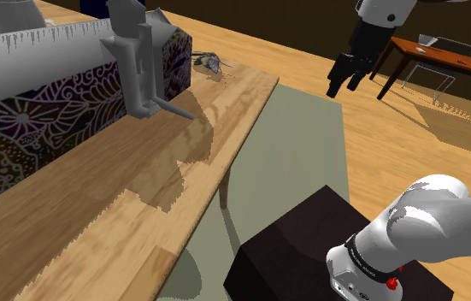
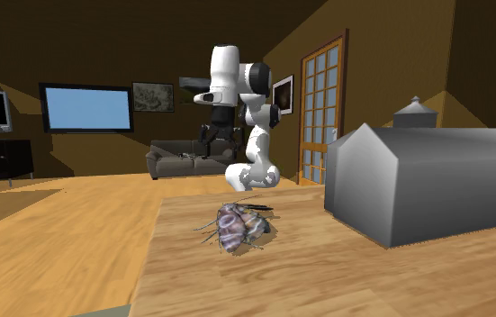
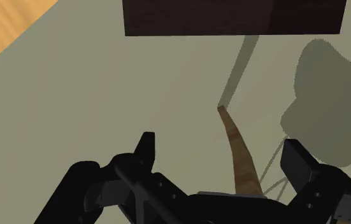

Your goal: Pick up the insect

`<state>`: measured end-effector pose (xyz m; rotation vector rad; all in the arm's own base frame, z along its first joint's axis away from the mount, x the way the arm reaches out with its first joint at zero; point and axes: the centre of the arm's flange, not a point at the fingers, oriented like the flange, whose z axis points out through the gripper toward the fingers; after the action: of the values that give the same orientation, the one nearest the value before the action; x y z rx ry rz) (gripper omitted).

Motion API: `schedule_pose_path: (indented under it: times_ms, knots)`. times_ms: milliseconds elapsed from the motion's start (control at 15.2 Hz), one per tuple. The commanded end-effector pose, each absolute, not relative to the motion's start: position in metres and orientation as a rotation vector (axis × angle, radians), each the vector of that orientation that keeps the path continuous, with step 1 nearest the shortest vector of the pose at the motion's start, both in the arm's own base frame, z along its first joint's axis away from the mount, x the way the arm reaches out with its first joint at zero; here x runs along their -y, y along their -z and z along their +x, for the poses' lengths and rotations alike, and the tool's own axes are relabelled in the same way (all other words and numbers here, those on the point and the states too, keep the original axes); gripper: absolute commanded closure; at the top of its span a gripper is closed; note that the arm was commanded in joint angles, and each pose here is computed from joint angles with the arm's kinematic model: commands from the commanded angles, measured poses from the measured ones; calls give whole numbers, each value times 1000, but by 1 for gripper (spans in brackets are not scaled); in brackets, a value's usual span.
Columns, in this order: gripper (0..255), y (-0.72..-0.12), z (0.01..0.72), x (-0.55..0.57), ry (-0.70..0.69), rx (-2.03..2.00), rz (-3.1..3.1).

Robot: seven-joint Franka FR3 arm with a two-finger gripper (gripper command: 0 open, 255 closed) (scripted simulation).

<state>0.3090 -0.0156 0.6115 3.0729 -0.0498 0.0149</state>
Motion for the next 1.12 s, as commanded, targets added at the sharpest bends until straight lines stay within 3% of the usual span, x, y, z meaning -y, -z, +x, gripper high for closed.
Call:
schedule_pose_path:
  times_ms: [0,1056]
  knots:
    - [0,-612,309,16,-15,50,3073]
    - [0,-604,465,-94,-196,374,3120]
